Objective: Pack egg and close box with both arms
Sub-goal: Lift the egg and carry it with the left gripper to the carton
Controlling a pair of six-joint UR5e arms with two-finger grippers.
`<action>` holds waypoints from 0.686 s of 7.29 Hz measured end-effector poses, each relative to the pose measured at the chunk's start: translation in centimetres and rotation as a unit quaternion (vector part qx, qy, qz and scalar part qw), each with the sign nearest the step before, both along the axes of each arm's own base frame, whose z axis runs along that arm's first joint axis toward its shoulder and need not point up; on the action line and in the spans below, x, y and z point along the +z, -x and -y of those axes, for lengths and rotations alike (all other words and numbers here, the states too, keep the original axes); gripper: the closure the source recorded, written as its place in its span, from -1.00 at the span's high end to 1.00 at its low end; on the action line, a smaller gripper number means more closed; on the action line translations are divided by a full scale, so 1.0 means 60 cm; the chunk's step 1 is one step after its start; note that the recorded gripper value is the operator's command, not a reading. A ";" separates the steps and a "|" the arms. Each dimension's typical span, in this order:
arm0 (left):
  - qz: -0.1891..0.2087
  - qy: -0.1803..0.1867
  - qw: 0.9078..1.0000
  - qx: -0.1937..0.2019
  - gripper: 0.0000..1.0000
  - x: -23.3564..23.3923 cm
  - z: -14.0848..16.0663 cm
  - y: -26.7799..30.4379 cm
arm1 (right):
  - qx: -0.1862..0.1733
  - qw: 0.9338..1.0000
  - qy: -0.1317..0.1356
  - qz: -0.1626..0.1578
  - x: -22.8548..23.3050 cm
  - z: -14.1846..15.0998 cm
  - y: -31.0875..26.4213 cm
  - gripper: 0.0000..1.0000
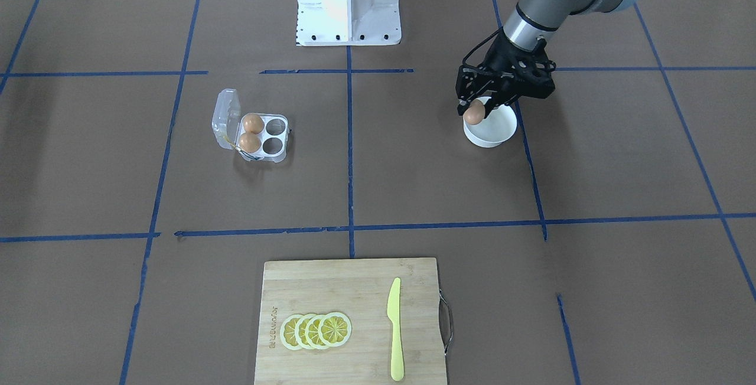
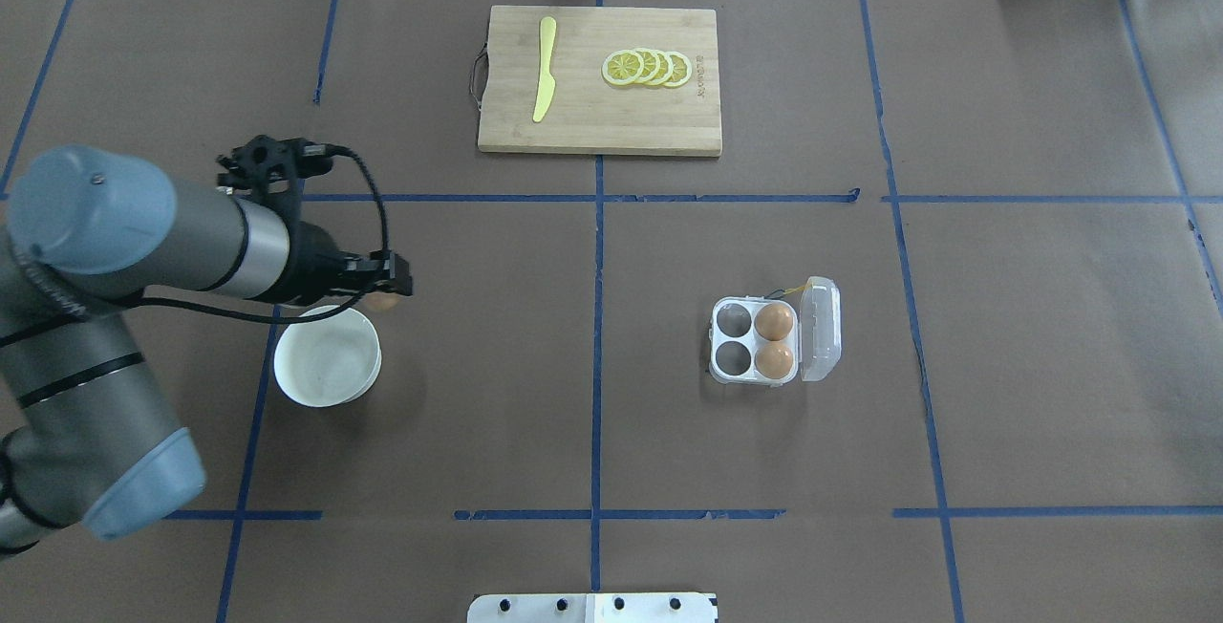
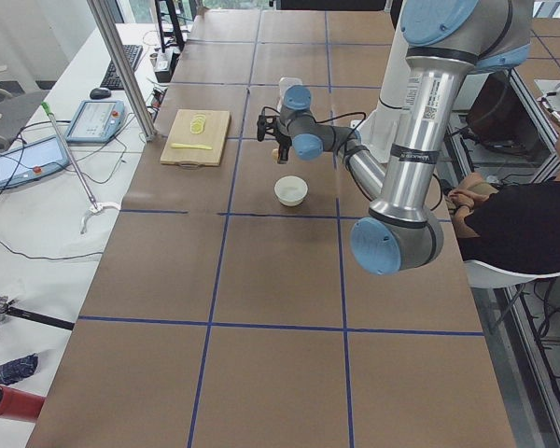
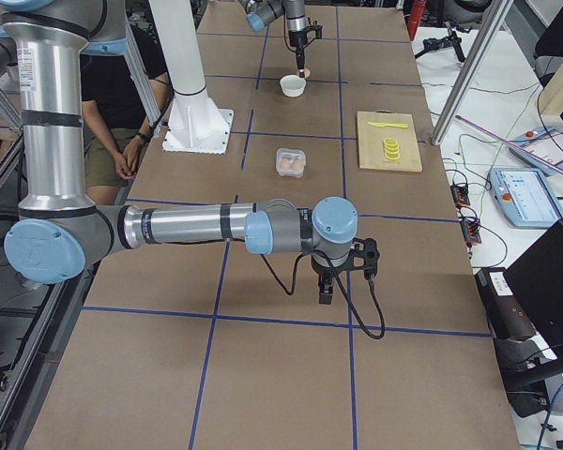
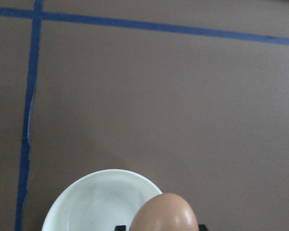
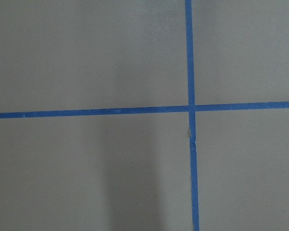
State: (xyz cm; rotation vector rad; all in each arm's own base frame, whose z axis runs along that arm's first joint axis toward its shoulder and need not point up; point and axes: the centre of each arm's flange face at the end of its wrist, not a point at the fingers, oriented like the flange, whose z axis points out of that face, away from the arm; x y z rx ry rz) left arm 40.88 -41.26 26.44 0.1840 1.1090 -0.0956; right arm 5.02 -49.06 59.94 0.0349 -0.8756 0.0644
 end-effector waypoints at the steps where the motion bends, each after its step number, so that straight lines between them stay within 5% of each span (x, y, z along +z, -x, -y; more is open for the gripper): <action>1: -0.033 0.005 0.999 0.001 -1.00 -0.069 0.020 -0.068 | 0.000 1.000 -0.001 0.002 -0.001 0.000 0.001 1.00; 5: -0.127 -0.032 0.991 0.019 -1.00 -0.191 0.012 -0.271 | 0.001 1.000 0.000 0.003 -0.001 0.000 0.001 1.00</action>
